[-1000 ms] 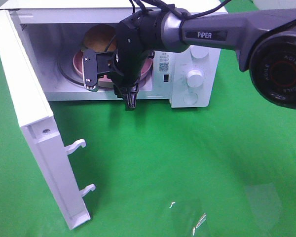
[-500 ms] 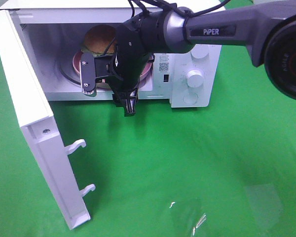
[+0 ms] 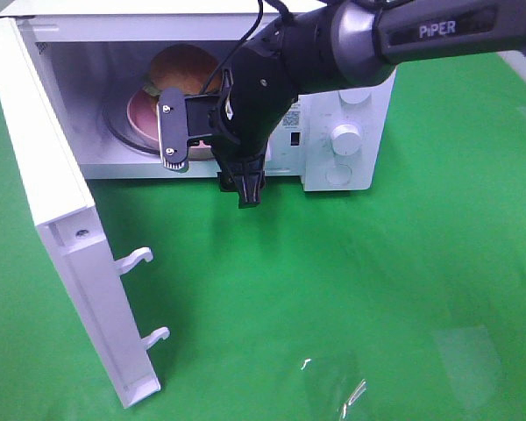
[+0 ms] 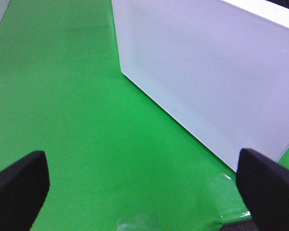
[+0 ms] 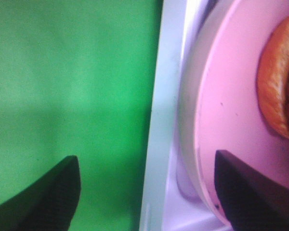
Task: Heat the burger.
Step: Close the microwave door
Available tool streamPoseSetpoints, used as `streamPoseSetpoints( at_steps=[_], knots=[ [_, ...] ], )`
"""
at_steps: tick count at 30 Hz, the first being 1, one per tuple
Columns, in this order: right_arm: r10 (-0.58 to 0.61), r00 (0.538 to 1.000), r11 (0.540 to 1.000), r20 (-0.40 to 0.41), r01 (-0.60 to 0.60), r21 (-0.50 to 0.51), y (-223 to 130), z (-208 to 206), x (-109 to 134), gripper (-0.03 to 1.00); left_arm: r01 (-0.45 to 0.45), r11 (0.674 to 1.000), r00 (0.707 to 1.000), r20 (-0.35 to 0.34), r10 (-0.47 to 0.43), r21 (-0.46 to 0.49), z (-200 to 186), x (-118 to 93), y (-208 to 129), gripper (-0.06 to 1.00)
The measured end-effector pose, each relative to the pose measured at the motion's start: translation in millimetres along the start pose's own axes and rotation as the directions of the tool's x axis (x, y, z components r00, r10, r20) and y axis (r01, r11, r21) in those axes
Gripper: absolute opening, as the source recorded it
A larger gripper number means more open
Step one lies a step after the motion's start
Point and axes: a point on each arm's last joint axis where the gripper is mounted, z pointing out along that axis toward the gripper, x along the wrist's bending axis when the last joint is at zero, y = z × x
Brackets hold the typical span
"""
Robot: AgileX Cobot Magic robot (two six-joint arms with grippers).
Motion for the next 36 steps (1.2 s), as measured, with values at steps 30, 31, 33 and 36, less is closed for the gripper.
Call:
streamPoseSetpoints(
  at_steps=[30,31,33,36],
  knots=[
    [0.298,0.954,0.954,0.002,-0.298,-0.022,-39,-117,57,0.74,0.0,1.0,1.0,0.0,0.0,0.0,0,0,0,0.98],
    [0.348,0.938,0.937,-0.002,-0.348,-0.014,-43,-127,63,0.74,0.0,1.0,1.0,0.0,0.0,0.0,0,0,0,0.98],
    [0.396,0.918,0.918,0.001,-0.396,-0.014,-46,-137,65,0.75,0.0,1.0,1.0,0.0,0.0,0.0,0,0,0,0.98],
    [0.464,0.886,0.886,0.005,-0.463,-0.022,-48,-147,69,0.76,0.0,1.0,1.0,0.0,0.0,0.0,0,0,0,0.98]
  ],
)
